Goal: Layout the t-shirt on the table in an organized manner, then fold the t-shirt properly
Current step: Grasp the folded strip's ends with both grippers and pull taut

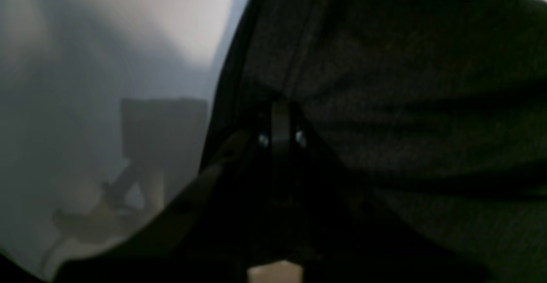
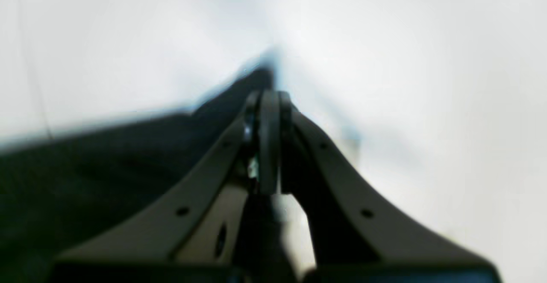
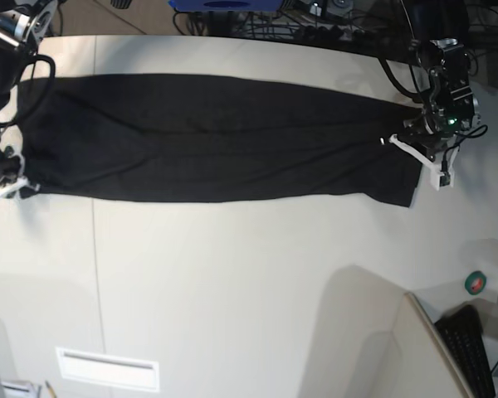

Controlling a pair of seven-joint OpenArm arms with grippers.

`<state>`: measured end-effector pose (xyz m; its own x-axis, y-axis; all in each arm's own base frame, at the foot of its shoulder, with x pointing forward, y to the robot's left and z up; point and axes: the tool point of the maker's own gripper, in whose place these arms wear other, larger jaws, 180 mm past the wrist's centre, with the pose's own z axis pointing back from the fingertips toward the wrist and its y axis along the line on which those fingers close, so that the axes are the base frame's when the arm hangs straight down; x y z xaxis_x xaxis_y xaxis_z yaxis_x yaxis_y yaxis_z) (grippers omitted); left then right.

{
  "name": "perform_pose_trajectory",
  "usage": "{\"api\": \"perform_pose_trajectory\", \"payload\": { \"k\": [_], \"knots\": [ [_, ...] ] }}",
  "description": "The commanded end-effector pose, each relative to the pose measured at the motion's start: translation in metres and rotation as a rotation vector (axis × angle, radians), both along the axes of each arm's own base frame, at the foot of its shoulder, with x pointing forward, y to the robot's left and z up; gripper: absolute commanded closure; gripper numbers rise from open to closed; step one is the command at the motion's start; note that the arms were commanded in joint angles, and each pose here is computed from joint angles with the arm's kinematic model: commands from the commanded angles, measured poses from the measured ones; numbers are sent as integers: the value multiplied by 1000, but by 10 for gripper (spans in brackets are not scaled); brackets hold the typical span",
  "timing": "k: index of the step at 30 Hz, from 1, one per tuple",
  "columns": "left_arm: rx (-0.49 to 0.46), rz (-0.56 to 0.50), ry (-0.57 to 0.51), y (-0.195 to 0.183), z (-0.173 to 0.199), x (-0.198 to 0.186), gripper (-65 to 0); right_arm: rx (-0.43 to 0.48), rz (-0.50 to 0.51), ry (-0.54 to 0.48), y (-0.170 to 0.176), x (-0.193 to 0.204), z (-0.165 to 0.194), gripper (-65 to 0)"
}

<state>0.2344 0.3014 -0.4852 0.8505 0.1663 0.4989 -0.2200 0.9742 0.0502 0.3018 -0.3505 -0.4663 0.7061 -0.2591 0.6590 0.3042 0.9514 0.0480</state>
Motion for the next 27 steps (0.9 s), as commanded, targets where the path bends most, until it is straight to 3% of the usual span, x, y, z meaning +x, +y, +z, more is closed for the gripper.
{"api": "perform_pose_trajectory", "payload": {
  "k": [1, 5, 13, 17, 20, 22, 27],
  "knots": [
    [20, -1, 2, 6, 7, 1, 0, -57, -4, -97, -15, 17, 33, 0],
    [38, -15, -39, 6, 21, 8, 0, -118, 30, -138, -3, 22, 51, 0],
    [52, -23, -48, 7, 26, 4, 0, -67, 78, -11, 21, 21, 5, 0],
    [68, 66, -71, 35, 35, -4, 0, -45, 61, 16, 13, 26, -2, 0],
    [98, 86, -125, 50, 56, -3, 0, -88, 40, -47, 1, 30, 21, 0],
    [105, 20, -151, 45, 68, -3, 0, -130, 35, -110, 1, 27, 45, 0],
    [-14, -97, -249, 19, 88, 5, 0, -208, 86, -200, 31, 11, 80, 0]
  ]
}}
